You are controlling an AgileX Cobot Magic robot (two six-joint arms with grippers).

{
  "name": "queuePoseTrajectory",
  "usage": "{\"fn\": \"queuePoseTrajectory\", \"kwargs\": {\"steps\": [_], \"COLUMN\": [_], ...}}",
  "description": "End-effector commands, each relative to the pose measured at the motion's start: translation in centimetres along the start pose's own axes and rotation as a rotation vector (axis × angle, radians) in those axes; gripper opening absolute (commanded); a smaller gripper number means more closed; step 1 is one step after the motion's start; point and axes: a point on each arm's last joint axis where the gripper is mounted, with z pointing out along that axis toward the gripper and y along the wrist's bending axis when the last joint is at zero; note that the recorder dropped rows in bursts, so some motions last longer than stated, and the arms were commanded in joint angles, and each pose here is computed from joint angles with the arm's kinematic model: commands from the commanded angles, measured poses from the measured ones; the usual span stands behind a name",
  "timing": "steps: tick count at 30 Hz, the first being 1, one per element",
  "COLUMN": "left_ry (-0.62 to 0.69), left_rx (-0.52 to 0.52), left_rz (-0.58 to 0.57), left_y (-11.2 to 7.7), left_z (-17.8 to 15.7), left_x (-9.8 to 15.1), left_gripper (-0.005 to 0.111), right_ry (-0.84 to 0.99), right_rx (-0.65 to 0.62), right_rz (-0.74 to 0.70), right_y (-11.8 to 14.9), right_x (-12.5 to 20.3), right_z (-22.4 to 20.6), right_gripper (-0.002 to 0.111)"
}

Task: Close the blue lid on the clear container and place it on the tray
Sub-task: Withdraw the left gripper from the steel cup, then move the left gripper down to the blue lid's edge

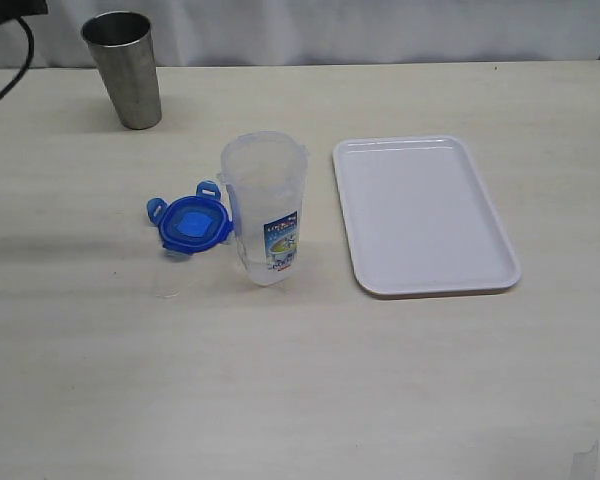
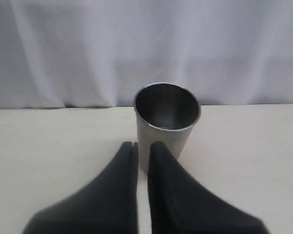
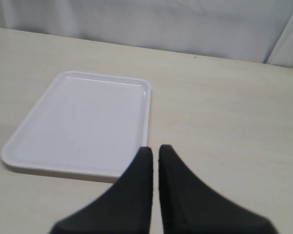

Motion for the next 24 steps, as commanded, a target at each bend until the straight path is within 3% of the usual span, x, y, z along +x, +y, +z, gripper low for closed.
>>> {"fn": "queuePoseTrajectory", "kwargs": {"steps": [1, 4, 5, 6, 7, 9, 13, 16, 24], "left_ry": [0.156, 0.36, 0.399, 0.528, 0.607, 0.895, 0.914, 0.828, 0.798], "left_rx": [-0.097, -0.43, -0.46, -0.483, -0.455, -0.179, 0.09, 0.321, 0.345], "left_rz": [0.256, 0.351, 0.354, 0.306, 0.278, 0.203, 0.091, -0.024, 0.057], "left_y": [2.1, 4.9, 5.2, 5.6, 5.3, 3.2, 0.7, -1.6, -4.9], "left_z": [-1.5, -3.5, -3.7, -3.5, -3.1, -1.4, -0.1, 0.6, 1.1], "left_x": [-3.6, -5.1, -4.9, -3.7, -2.8, 0.4, 1.9, 3.2, 7.7], "left_gripper": [0.0, 0.0, 0.0, 0.0, 0.0, 0.0, 0.002, 0.021, 0.043], "right_ry": [-0.001, -0.001, -0.001, -0.001, -0.001, -0.001, -0.001, -0.001, -0.001], "right_rx": [0.002, 0.002, 0.002, 0.002, 0.002, 0.002, 0.002, 0.002, 0.002], "right_rz": [0.006, 0.006, 0.006, 0.006, 0.006, 0.006, 0.006, 0.006, 0.006], "right_y": [0.0, 0.0, 0.0, 0.0, 0.0, 0.0, 0.0, 0.0, 0.0], "right_x": [0.0, 0.0, 0.0, 0.0, 0.0, 0.0, 0.0, 0.0, 0.0], "right_z": [0.0, 0.0, 0.0, 0.0, 0.0, 0.0, 0.0, 0.0, 0.0], "right_gripper": [0.005, 0.005, 0.005, 0.005, 0.005, 0.005, 0.005, 0.005, 0.005]}}
